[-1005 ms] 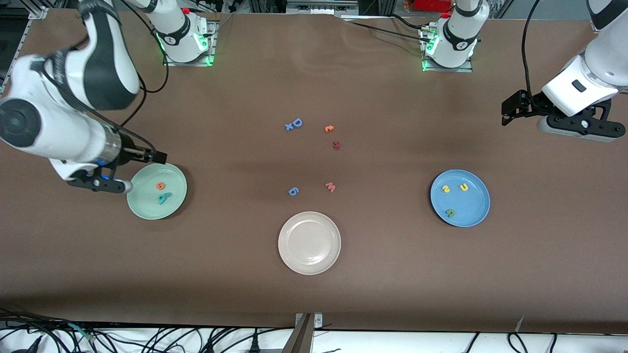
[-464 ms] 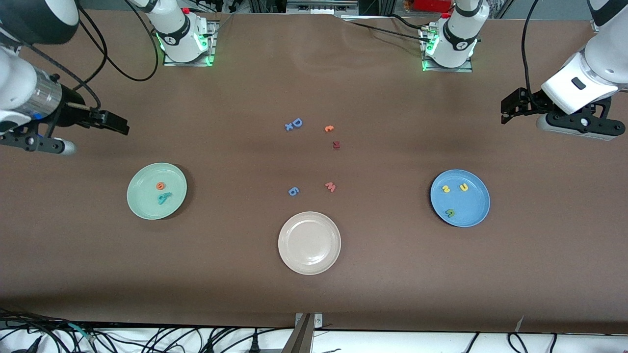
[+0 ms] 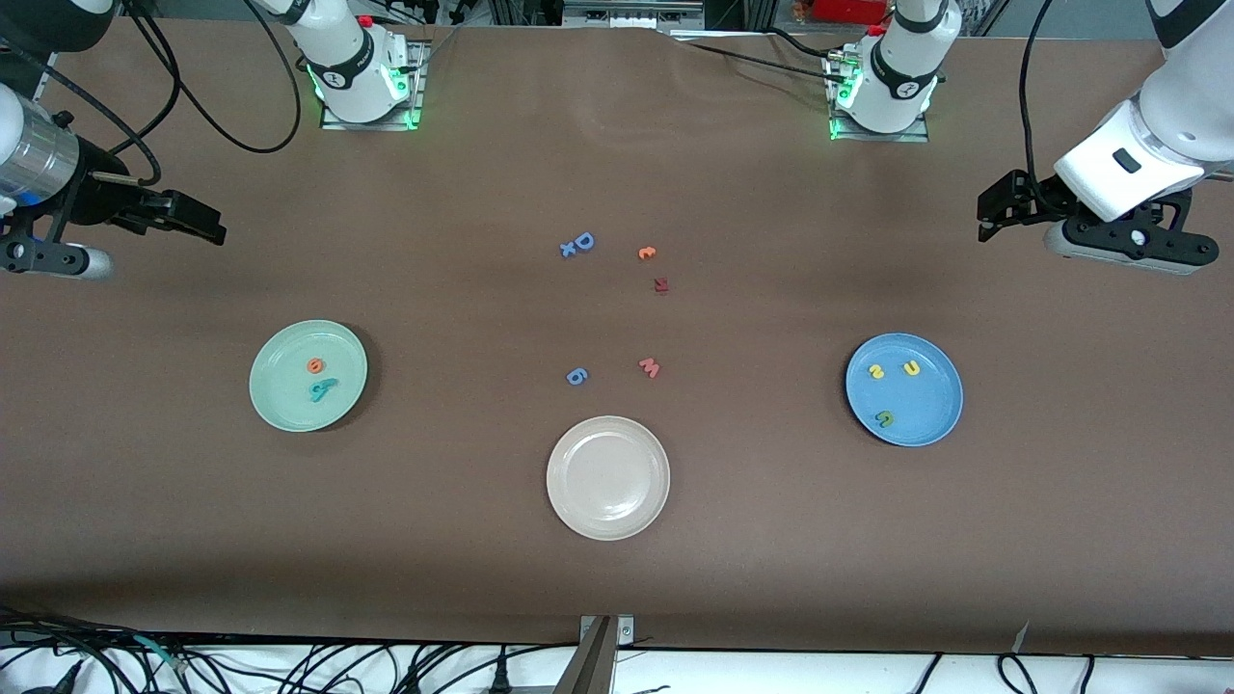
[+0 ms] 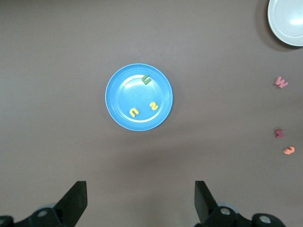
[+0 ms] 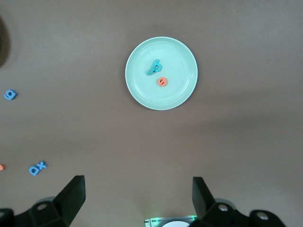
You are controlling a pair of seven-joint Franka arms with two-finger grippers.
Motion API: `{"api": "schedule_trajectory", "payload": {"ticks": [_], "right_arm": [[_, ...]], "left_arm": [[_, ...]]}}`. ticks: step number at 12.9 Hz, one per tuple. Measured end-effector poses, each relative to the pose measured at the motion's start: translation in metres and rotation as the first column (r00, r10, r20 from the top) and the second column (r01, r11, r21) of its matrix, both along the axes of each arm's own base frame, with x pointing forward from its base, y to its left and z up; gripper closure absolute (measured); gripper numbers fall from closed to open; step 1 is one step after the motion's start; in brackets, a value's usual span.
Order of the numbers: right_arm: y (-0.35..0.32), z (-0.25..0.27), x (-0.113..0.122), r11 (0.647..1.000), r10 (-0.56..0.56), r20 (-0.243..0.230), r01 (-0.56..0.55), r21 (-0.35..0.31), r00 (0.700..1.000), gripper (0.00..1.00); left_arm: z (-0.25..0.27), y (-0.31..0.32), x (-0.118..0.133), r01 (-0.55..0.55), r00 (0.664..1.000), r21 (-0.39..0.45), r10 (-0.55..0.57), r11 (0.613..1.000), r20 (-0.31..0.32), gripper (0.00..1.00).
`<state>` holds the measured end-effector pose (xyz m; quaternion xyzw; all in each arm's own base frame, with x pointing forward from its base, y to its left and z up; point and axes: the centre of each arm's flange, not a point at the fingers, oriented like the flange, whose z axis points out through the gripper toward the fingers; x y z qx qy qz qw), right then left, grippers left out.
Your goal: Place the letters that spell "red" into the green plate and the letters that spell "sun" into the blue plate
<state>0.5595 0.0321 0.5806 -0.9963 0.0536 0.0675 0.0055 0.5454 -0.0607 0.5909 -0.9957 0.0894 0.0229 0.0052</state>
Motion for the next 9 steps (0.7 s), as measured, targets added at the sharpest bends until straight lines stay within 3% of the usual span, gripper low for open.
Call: {"api": "schedule_trajectory", "payload": {"ticks": [9], "right_arm": [[-0.024, 0.003, 0.000, 0.999, 0.037, 0.008, -0.037, 0.009, 0.999, 0.00]], "left_arm": [[0.015, 0.012, -0.003, -0.020, 1.000, 0.001, 0.020, 1.000, -0.013, 0.00]]}}
